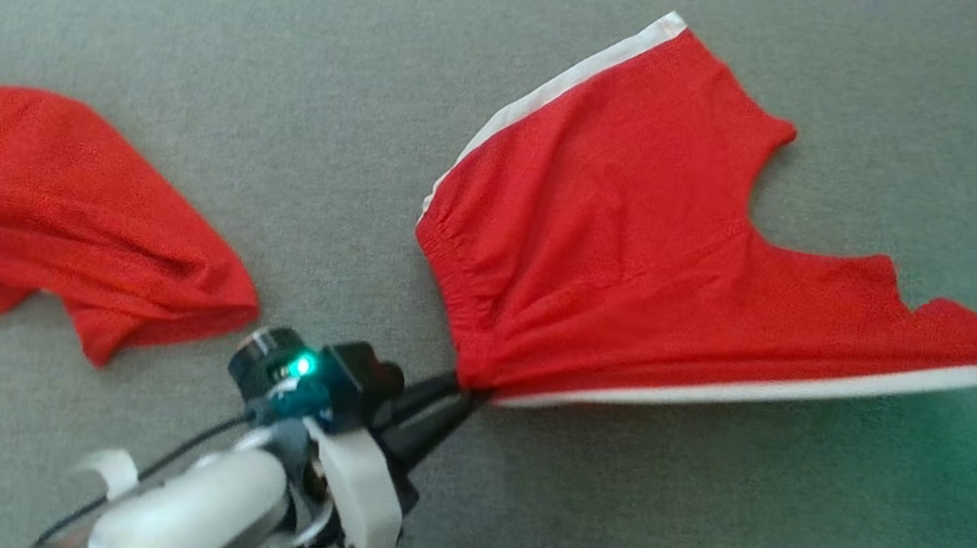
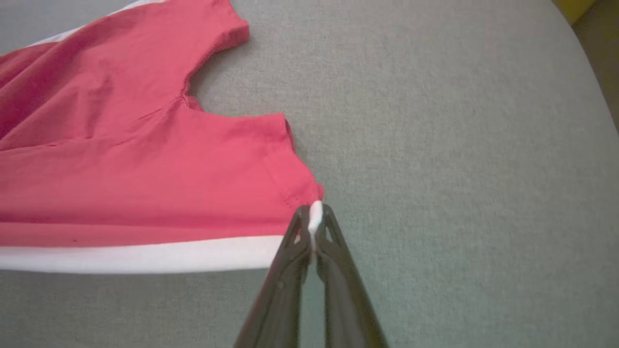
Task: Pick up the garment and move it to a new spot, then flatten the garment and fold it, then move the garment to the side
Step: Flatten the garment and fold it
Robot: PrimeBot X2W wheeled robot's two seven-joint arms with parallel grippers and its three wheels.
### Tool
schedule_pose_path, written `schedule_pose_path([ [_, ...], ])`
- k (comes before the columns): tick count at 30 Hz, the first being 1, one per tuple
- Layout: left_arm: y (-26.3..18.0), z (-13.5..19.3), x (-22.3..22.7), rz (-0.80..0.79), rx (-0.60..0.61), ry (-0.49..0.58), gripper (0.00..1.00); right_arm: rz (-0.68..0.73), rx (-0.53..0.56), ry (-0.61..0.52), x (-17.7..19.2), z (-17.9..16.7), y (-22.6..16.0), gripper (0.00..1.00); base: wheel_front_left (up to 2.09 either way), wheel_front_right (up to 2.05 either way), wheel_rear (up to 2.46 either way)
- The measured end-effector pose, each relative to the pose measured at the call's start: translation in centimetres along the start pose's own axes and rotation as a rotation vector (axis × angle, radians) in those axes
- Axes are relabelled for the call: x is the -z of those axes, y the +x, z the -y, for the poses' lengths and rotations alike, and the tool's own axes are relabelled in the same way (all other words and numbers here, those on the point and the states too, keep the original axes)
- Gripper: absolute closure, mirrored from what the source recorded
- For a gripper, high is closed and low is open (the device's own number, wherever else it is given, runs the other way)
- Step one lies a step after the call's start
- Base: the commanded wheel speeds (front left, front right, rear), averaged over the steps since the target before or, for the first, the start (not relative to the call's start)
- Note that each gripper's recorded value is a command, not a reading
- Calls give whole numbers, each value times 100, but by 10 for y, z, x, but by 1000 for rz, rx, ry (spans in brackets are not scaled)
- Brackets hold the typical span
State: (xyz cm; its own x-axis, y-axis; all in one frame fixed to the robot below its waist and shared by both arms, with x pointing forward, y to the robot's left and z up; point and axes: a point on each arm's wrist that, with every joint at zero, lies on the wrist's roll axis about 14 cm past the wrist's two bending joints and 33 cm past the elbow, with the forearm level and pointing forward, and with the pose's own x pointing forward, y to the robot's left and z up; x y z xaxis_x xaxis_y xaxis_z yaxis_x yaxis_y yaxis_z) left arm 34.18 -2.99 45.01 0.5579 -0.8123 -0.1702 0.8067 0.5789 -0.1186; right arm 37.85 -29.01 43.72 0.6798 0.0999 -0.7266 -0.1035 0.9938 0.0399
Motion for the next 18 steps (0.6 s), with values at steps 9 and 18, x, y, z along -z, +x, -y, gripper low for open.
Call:
schedule_pose_path([
  [9, 7, -41, -18, 45, -78, 14, 100, 51, -25, -98, -69, -27, 31, 100, 0, 0, 0],
  [18, 11, -81, -21, 65, -168, -10, 100, 52, -63, -186, -128, -60, 83, 100, 0, 0, 0],
])
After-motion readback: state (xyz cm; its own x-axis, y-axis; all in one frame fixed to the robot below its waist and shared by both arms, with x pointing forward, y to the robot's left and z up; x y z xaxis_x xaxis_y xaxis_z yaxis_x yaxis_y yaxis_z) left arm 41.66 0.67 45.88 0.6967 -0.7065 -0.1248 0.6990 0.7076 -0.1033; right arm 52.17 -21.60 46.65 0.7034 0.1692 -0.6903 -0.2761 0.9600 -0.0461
